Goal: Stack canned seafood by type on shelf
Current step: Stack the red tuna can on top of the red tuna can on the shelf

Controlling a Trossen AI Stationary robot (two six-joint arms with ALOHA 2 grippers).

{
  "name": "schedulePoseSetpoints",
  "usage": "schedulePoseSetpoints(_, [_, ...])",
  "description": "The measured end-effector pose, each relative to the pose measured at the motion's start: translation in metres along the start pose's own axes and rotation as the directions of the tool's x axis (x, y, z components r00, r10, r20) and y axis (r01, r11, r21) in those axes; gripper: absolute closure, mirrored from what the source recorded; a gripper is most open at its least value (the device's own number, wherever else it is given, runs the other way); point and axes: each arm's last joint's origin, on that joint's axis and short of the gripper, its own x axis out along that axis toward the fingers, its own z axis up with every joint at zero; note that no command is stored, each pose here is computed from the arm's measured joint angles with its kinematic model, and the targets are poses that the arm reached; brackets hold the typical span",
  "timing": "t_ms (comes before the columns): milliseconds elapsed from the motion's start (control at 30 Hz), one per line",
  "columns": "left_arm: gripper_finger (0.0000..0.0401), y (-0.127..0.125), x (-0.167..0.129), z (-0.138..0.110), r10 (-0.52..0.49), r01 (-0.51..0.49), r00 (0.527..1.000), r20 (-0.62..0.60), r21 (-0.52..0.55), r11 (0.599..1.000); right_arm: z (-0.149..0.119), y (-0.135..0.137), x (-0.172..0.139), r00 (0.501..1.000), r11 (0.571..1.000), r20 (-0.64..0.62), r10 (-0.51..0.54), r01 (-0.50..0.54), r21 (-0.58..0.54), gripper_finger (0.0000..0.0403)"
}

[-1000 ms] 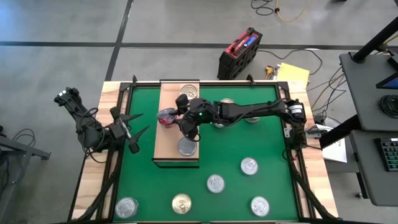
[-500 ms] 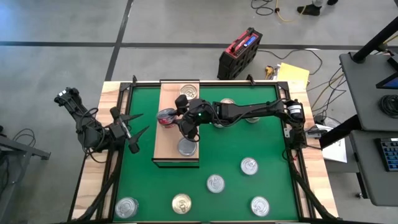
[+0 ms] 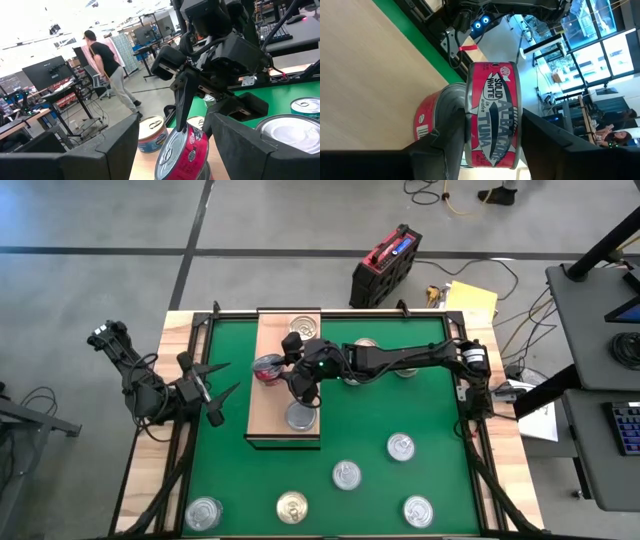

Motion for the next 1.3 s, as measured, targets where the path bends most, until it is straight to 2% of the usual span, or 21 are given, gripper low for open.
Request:
schedulePoseSetpoints(300, [0.0168,0.0000,0.0000,0.0000,0.000,0.000,1.000,0.000,0.000,1.000,-0.0006,0.0013,0.0004,1.000,1.000,-0.005,0.010,-0.010,0.024,0.0211])
schedulePoseSetpoints(633, [0.0168,0.0000,0.0000,0.0000,0.000,0.000,1.000,0.000,0.000,1.000,-0.0005,0.0014,0.0004,1.000,1.000,-0.004,0.009,-0.009,0.024,0.0207])
schedulePoseSetpoints(967, [0.0168,-0.0001,0.0000,0.0000,0.000,0.000,1.000,0.000,-0.002,1.000,0.0004,0.0017,0.0004,1.000,0.999,-0.001,0.008,-0.008,0.053,0.0186])
schedulePoseSetpoints(1300, [0.0168,-0.0030,0.0006,-0.0003,-0.003,0.003,1.000,-0.002,-0.006,1.000,0.0010,0.0011,0.0003,1.000,0.989,0.007,0.003,-0.004,0.150,0.0158])
